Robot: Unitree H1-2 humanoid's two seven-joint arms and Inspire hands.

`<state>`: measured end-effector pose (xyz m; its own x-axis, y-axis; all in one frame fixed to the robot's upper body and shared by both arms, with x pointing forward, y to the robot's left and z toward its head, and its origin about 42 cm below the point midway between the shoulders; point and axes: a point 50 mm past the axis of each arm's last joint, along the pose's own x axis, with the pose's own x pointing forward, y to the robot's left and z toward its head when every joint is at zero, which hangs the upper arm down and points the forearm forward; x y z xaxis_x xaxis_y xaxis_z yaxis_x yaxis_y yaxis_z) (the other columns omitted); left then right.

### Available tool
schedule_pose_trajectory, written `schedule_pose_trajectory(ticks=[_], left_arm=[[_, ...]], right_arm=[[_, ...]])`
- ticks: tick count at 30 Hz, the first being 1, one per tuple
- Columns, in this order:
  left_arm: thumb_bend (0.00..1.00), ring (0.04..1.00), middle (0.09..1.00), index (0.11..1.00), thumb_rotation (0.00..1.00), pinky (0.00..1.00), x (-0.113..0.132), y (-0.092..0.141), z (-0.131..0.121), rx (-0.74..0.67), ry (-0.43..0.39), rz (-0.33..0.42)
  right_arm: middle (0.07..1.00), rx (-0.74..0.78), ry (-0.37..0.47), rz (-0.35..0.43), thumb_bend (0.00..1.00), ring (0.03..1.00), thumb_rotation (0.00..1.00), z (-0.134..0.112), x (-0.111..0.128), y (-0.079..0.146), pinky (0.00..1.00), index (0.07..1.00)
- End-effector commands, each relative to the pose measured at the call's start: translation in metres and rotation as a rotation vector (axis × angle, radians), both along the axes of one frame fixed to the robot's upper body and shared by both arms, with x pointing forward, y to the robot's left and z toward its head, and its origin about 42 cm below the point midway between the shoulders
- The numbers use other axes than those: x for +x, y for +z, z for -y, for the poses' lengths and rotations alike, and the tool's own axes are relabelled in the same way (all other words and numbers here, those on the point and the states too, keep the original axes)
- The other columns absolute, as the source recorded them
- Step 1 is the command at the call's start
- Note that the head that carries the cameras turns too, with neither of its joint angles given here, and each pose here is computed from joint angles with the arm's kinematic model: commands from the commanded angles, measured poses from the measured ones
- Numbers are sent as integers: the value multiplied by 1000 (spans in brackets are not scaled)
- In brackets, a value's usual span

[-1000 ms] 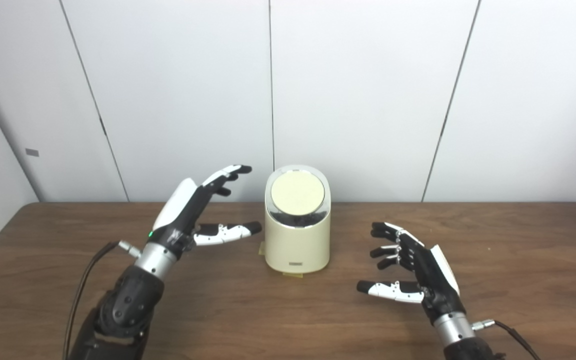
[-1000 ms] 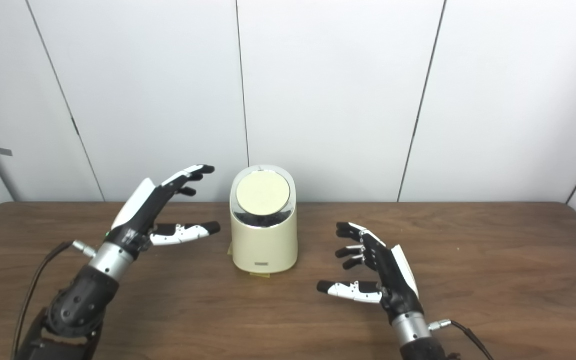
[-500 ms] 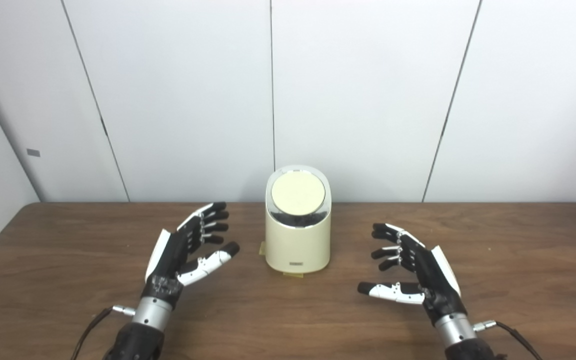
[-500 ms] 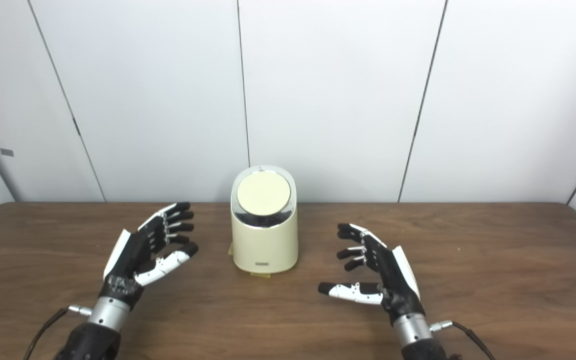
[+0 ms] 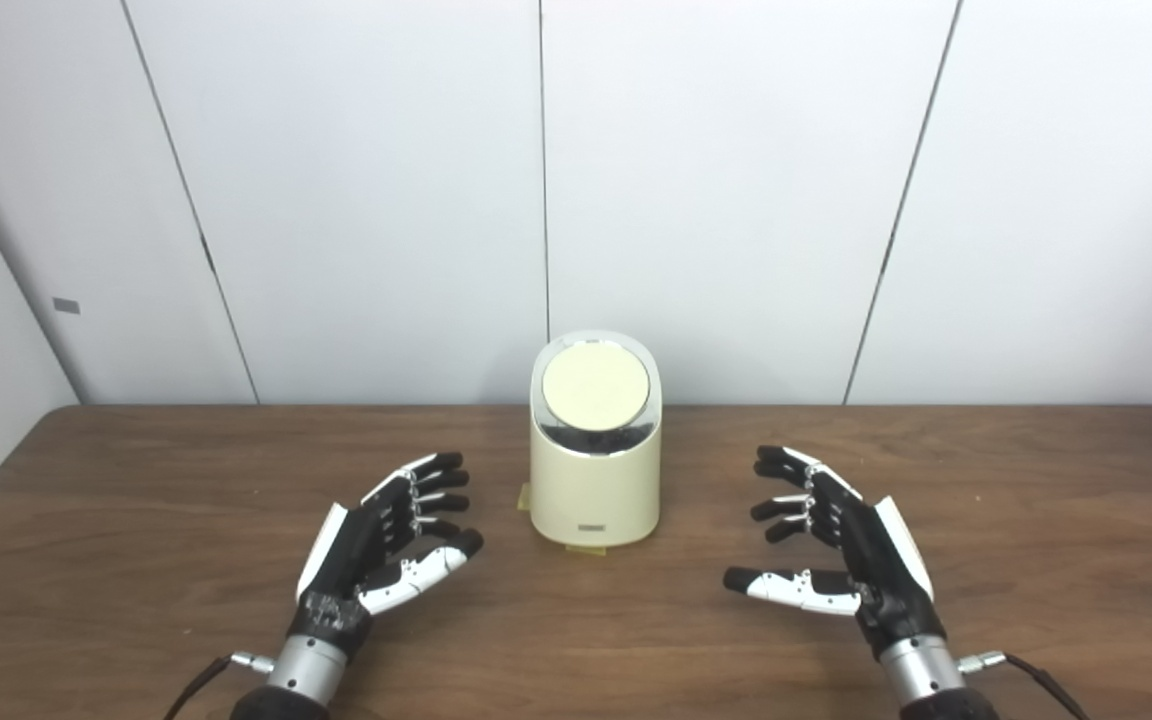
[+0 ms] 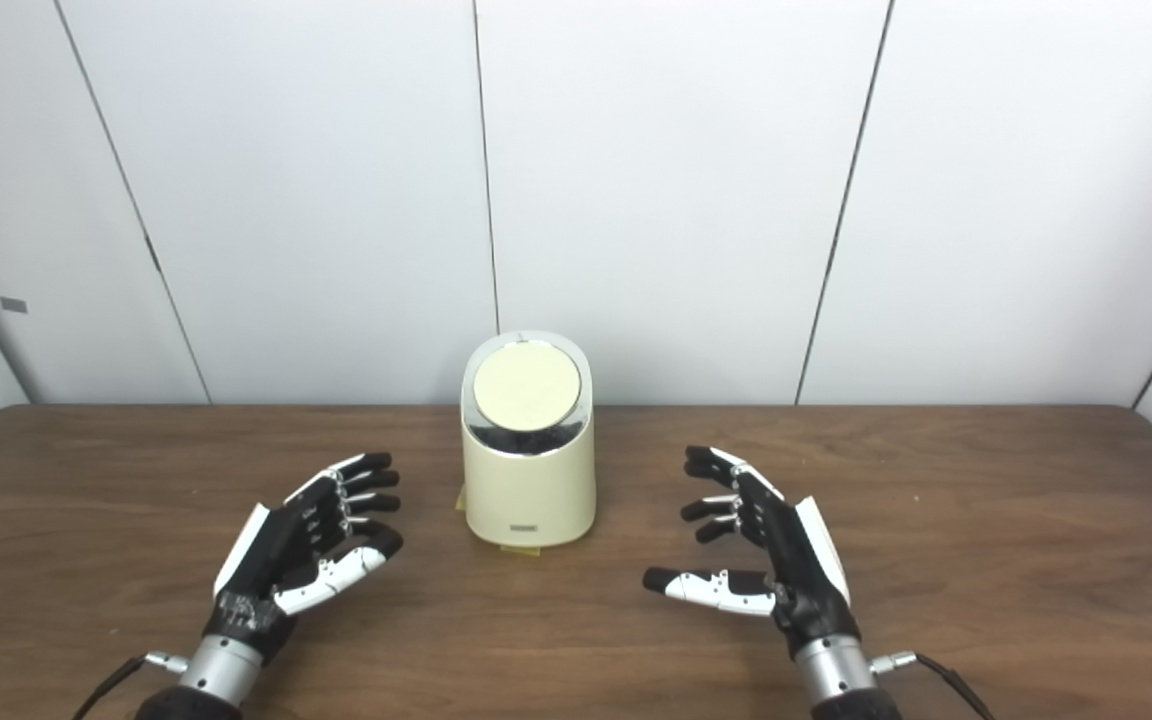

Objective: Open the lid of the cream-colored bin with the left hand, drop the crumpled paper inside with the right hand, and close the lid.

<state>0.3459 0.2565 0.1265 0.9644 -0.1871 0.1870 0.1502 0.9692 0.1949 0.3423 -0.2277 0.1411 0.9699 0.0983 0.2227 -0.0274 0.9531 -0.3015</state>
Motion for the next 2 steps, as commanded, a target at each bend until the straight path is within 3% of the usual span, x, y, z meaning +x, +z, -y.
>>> schedule_pose_trajectory(ticks=[1, 2], left_arm=[[737, 724, 780, 830, 273, 630, 9, 18, 1, 13, -9, 95], [742, 726, 781, 831, 276, 630, 9, 17, 1, 12, -10, 94]], right_arm=[[804, 12, 4, 75, 851, 640, 199, 2, 4, 19, 527, 812], [805, 15, 3, 74, 850, 641, 190, 3, 3, 18, 527, 812]])
